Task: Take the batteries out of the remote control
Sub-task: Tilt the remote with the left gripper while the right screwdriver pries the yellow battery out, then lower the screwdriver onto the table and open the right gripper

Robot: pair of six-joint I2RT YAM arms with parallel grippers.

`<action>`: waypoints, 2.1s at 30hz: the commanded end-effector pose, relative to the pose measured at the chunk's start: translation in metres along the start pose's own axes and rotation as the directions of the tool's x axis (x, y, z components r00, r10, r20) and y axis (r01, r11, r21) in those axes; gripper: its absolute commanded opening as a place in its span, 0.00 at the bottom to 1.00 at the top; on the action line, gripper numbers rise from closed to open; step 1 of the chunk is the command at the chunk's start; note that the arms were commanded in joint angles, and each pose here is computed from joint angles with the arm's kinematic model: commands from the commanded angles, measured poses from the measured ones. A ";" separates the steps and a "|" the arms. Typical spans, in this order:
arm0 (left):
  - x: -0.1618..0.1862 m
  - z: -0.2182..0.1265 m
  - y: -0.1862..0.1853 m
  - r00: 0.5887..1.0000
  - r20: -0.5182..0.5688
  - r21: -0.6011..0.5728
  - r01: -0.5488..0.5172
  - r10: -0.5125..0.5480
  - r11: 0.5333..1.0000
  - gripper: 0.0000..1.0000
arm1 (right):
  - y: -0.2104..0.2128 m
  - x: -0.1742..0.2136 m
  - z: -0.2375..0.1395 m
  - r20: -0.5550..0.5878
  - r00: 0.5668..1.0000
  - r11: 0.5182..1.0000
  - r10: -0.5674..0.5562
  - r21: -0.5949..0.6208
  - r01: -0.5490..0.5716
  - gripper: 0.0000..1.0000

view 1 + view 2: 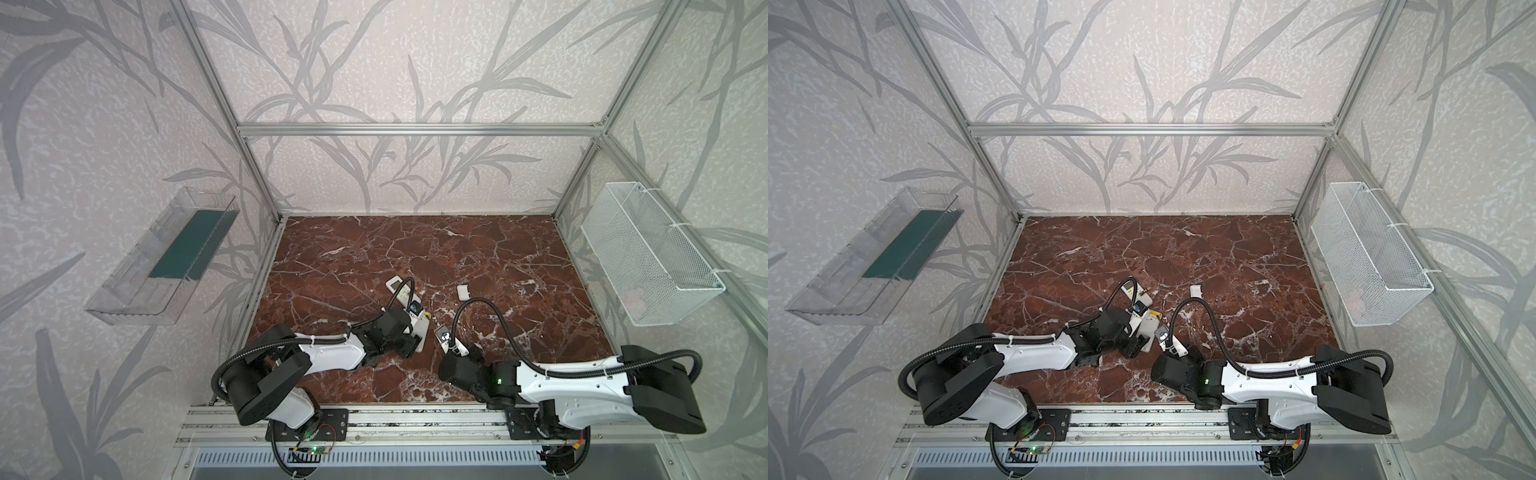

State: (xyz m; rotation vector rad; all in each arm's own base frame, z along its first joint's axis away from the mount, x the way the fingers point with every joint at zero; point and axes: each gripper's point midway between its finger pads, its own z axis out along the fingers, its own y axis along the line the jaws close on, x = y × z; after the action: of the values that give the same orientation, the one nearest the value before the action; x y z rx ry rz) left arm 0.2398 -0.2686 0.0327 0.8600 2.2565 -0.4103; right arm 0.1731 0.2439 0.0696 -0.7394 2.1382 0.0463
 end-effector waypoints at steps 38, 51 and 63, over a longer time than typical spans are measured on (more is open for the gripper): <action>0.044 -0.007 0.012 0.993 -0.116 -0.054 0.007 -0.013 0.999 0.64 | -0.015 -0.024 -0.024 0.109 0.992 0.997 0.058 -0.056 -0.052 0.00; -0.031 -0.046 0.026 0.999 0.041 -0.133 0.040 -0.035 0.990 0.73 | -0.036 -0.046 -0.023 0.041 0.988 0.986 0.146 -0.084 -0.143 0.00; -0.042 -0.070 0.083 0.948 0.114 -0.264 0.317 -0.297 0.911 0.81 | -0.068 -0.034 -0.001 -0.048 0.957 0.958 0.288 0.014 -0.287 0.00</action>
State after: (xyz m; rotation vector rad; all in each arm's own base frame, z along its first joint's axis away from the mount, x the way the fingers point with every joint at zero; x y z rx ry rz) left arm 0.2852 -0.2112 0.1224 0.4509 2.2289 -0.2948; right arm 0.2127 0.2192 0.1147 -0.5377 2.2483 0.2147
